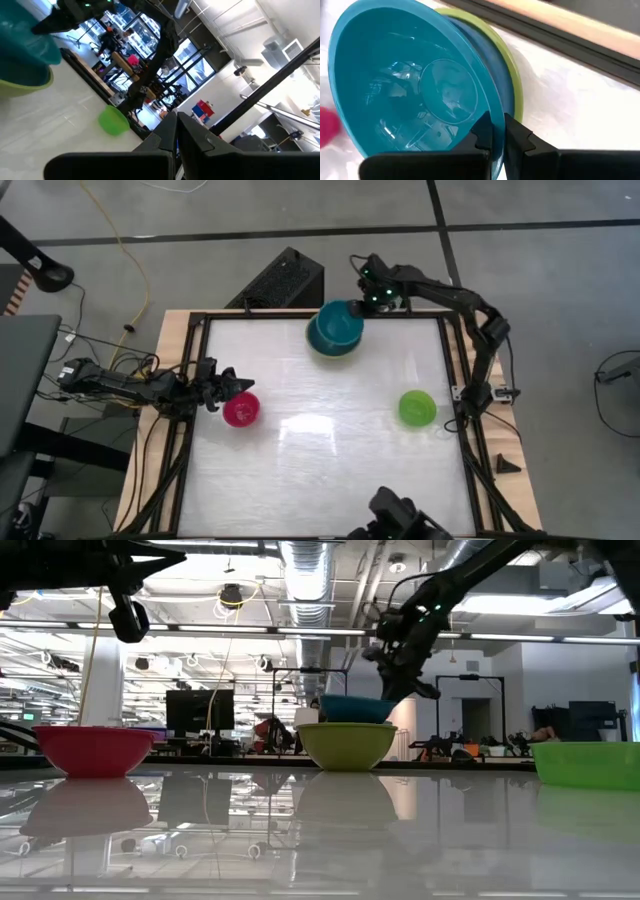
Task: Nest bowls inside each other
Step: Stack the blue bowl on top of the light blue bowl, then stack the green bowl on top of the blue bowl
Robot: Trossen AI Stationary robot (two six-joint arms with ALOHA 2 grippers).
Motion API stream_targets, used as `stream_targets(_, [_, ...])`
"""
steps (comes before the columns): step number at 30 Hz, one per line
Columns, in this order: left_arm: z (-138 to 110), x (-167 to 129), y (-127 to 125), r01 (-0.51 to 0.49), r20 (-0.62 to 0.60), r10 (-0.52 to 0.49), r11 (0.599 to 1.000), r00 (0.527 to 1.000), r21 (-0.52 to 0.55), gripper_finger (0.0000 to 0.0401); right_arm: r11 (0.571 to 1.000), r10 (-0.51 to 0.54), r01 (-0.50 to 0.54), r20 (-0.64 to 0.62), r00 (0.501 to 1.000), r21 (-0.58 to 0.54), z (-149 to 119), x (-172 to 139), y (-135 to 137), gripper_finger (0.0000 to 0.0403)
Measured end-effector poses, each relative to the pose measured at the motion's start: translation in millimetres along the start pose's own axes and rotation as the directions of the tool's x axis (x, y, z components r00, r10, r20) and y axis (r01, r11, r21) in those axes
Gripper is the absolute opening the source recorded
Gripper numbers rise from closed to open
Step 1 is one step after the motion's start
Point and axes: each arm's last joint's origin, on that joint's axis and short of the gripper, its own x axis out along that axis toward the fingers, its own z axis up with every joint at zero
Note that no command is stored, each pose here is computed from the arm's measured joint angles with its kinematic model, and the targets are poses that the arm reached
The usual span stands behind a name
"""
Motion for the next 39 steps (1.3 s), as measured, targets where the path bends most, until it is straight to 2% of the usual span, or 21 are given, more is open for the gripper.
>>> stream_targets(3, [0, 0, 0, 0.000, 0.000, 0.000, 1.000, 1.000, -0.006, 0.0000, 1.000, -0.022, 0.022, -0.050, 0.999, -0.001, 5, 15, 2, 0.0041])
stream_targets(10, [0, 0, -1, 0.019, -0.017, -0.019, 0.999, 1.000, -0.037, 0.0000, 0.998, -0.054, 0.050, -0.116, 0.992, -0.034, 13, 28, 8, 0.0047])
stream_targets(17, [0, 0, -1, 0.019, -0.018, -0.020, 0.999, 1.000, -0.036, 0.0000, 0.987, -0.104, 0.095, -0.062, 0.993, -0.129, 14, 10, 17, 0.0143])
stream_targets(22, [-1, 0, -1, 0.019, -0.018, -0.020, 0.999, 1.000, -0.035, 0.0000, 0.976, -0.102, 0.097, -0.017, 0.995, -0.197, 7, -30, 25, 0.0218])
stream_targets(25, [-1, 0, 0, 0.017, -0.021, -0.018, 0.999, 1.000, -0.035, 0.0000, 0.961, -0.131, 0.108, -0.075, 0.989, -0.255, -8, -50, 23, 0.0244])
stream_targets(30, [-1, 0, 0, 0.015, -0.025, -0.015, 1.000, 1.000, -0.019, 0.0000, 0.920, -0.196, 0.089, -0.251, 0.948, -0.381, -54, -75, 21, 0.0244])
stream_targets(34, [-2, 0, 0, 0.011, -0.029, -0.011, 1.000, 1.000, 0.007, 0.0000, 0.890, -0.216, 0.050, -0.323, 0.921, -0.453, -95, -79, 15, 0.0235])
stream_targets(39, [-2, 0, 0, 0.011, -0.029, -0.010, 1.000, 1.000, 0.010, 0.0000, 0.887, -0.225, 0.002, -0.429, 0.875, -0.462, -145, -69, -1, 0.0230])
